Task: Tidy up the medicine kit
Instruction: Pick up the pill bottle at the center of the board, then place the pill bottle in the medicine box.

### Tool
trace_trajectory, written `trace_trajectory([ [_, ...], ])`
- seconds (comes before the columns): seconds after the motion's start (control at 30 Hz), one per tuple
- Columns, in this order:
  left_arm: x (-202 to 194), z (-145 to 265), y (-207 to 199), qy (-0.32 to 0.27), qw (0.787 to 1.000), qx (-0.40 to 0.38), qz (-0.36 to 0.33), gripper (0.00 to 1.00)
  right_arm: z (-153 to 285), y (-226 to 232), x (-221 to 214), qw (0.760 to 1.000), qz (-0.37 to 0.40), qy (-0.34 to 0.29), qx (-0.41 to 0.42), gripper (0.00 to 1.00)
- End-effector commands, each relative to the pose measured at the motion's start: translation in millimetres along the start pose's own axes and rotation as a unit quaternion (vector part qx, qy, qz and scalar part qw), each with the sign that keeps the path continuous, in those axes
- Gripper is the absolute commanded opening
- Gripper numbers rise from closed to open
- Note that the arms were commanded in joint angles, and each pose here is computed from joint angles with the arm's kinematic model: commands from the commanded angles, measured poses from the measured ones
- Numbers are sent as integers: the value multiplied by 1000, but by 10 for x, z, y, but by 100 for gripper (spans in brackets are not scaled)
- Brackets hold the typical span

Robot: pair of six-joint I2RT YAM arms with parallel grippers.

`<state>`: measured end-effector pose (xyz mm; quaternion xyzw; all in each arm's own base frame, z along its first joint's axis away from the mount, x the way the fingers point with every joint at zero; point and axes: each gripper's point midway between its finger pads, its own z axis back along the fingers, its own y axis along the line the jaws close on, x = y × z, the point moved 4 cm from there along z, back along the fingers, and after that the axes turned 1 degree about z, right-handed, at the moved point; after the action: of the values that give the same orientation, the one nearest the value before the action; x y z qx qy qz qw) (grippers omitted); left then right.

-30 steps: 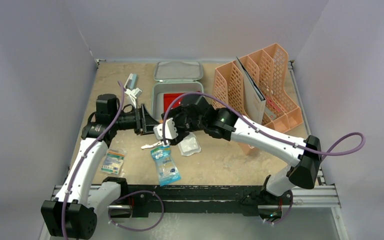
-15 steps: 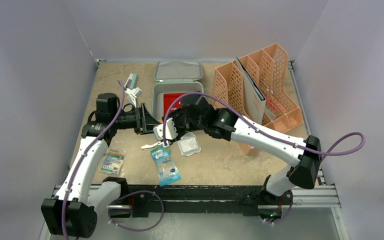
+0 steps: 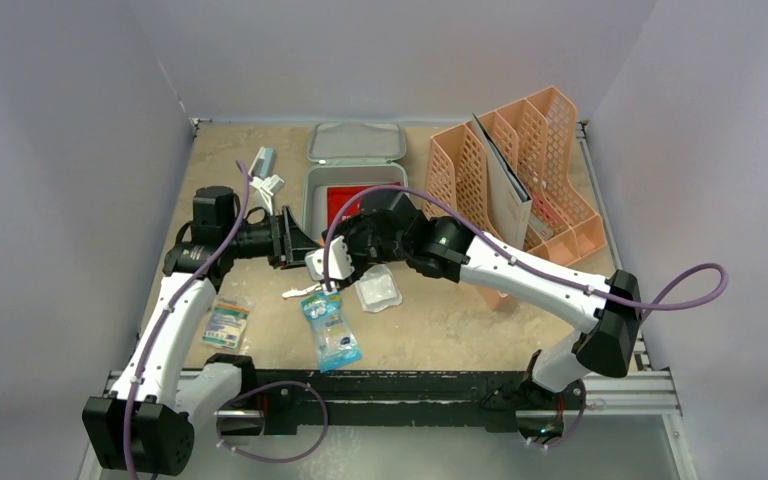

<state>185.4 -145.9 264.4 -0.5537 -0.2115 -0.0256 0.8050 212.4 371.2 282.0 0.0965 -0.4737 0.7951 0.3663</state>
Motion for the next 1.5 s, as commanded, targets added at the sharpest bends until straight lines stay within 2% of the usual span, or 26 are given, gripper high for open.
trace_trajectory([
  [0.0, 42, 66, -258, 0, 998, -39, -50, 16, -24, -72, 41, 1000, 6, -5, -14, 55],
  [0.27, 54, 66, -270, 2, 998, -41, -51, 17, -38, -87, 50, 1000, 9, -4, -11, 58],
  [0.33, 57, 68, -271, 2, 998, -40, -54, 17, -42, -104, 43, 1000, 9, 0, -14, 55],
  [0.4, 61, 71, -245, -2, 998, -26, -53, 18, -46, -114, 34, 1000, 8, 2, -19, 46],
  [0.53, 147, 90, -187, -32, 997, 21, -64, 32, -68, -72, 26, 1000, -19, -3, -24, 33],
  [0.63, 284, 124, -107, -69, 992, 79, -74, 43, -78, -32, 13, 998, -50, -6, -28, 31],
  [0.77, 514, 234, 145, -132, 971, 187, -68, 59, -77, -93, -11, 996, -68, -5, -54, 28],
  [0.87, 660, 389, 264, -168, 960, 219, -46, 65, -91, -154, -58, 993, -95, -8, -68, 28],
  [1.0, 746, 471, 261, -198, 957, 207, -42, 68, -140, -254, -205, 985, -152, -8, -79, 28],
  [1.17, 743, 511, 517, -219, 940, 259, -25, 70, -285, -466, -409, 964, -242, -1, -107, 28],
  [1.33, 672, 502, 715, -211, 940, 269, -9, 71, -410, -532, -540, 938, -327, -41, -104, 29],
  [1.47, 637, 505, 790, -202, 939, 278, -12, 71, -585, -560, -668, 927, -359, -30, -103, 29],
])
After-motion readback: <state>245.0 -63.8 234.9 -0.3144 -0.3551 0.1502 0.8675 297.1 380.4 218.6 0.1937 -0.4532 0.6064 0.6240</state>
